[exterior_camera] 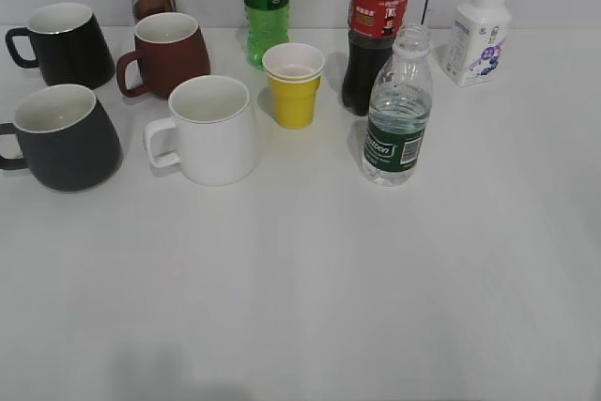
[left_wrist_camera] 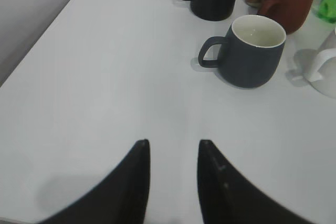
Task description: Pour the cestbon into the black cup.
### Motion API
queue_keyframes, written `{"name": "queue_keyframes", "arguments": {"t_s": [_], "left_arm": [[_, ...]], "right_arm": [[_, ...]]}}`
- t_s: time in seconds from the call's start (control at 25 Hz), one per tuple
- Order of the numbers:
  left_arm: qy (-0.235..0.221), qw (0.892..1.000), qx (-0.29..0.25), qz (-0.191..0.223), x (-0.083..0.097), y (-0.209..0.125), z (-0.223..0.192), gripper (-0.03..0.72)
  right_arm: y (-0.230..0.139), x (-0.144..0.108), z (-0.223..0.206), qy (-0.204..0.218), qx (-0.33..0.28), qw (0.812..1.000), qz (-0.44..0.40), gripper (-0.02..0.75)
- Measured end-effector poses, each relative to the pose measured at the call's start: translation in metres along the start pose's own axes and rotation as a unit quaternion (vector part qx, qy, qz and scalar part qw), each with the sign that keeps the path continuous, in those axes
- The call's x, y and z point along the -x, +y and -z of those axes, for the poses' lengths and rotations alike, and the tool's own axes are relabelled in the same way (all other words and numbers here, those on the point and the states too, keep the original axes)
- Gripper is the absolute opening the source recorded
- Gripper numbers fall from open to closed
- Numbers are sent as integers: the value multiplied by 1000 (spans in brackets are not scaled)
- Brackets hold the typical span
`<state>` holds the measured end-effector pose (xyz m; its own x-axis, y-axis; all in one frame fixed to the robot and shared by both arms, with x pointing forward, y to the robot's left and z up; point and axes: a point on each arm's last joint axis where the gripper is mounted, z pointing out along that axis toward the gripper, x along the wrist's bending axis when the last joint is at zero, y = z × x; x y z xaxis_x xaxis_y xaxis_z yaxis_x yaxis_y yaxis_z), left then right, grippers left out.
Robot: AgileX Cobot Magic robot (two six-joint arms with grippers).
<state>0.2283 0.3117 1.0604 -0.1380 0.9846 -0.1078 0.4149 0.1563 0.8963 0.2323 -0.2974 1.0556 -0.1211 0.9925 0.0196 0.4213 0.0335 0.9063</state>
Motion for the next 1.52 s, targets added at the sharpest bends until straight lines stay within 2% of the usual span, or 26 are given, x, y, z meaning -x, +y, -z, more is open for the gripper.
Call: {"name": "queue_keyframes", "arguments": {"t_s": [0.96,1.24,1.36,1.44,1.52], "left_arm": [[0,1000,0,-1,0,0,0,238],[-12,1000,10,5,2,2,1,238],[-19,999,46,4,3,9,3,238],[-32,993,110,4,6,21,5,238],[-48,980,195,0,9,36,6,238]], "right_arm": [[0,0,0,2,0,1000,-1,589],[0,0,0,2,0,1000,-1,589],[0,0,0,2,0,1000,-1,589],[0,0,0,2,0,1000,-1,589],[0,0,0,2,0,1000,-1,589]]}}
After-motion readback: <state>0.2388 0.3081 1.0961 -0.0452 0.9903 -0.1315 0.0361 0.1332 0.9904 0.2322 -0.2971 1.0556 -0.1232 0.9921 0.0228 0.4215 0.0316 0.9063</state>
